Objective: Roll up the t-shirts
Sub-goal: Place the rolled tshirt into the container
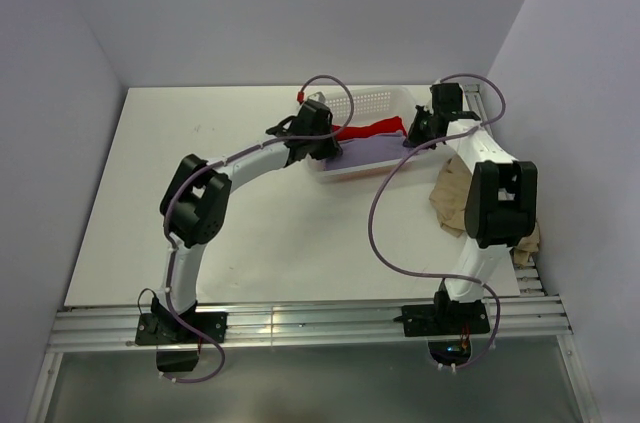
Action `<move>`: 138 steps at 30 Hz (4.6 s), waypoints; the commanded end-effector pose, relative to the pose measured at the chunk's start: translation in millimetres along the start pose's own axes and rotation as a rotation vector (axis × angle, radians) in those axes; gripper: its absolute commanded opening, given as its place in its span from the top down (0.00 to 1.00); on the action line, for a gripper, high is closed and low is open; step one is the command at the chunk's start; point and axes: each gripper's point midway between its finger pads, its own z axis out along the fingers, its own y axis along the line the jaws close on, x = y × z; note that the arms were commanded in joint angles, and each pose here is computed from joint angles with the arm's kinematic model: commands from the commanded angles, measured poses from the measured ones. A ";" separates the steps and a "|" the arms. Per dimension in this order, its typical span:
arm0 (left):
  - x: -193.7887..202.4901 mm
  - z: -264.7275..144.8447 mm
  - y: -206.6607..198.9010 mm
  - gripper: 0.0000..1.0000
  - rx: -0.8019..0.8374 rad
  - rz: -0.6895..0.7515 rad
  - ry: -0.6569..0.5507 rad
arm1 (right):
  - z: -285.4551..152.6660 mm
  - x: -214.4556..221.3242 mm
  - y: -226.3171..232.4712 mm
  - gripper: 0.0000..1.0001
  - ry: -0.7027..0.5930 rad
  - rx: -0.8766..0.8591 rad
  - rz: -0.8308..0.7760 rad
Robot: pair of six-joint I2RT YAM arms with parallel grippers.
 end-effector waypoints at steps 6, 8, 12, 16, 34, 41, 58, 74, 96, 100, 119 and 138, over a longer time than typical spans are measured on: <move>-41.3 -27.1 -5.4 0.75 0.028 -0.016 -0.129 | 20.5 -3.1 -29.1 0.97 -0.001 0.120 0.043; -47.8 -38.2 -15.2 0.72 0.048 0.004 -0.145 | 15.8 -7.9 -26.3 0.97 -0.016 0.114 0.042; -59.5 -60.7 -31.6 0.67 0.090 0.022 -0.170 | -13.1 -27.8 -10.0 0.87 -0.101 0.067 0.038; -68.2 -85.2 -43.2 0.62 0.124 0.032 -0.188 | -41.0 -35.4 11.1 0.81 -0.147 -0.014 0.015; -62.6 -96.2 77.6 0.44 -0.061 -0.140 -0.157 | -130.9 29.9 79.9 0.40 -0.301 -0.244 -0.073; -61.3 -73.5 86.3 0.44 -0.077 -0.149 -0.140 | -123.5 83.2 82.9 0.51 -0.233 -0.290 -0.095; -67.9 1.6 54.0 0.77 0.069 -0.119 -0.073 | -4.7 97.2 80.9 0.68 -0.053 -0.193 0.013; -73.5 70.6 -73.2 0.43 0.394 -0.051 -0.064 | -2.0 -22.6 -28.5 0.52 -0.232 -0.042 0.324; -75.1 -213.7 -25.6 0.01 0.269 0.059 -0.349 | -165.4 46.9 56.6 0.03 -0.436 -0.363 0.011; -59.2 -254.5 -0.8 0.01 0.261 0.040 -0.414 | -205.5 61.2 63.3 0.03 -0.551 -0.452 -0.045; 34.5 -310.2 123.7 0.00 0.150 -0.088 -0.509 | -191.2 141.6 25.3 0.04 -0.673 -0.515 -0.058; 61.4 -305.1 154.6 0.00 0.100 -0.122 -0.488 | -186.5 149.1 25.3 0.05 -0.672 -0.543 -0.055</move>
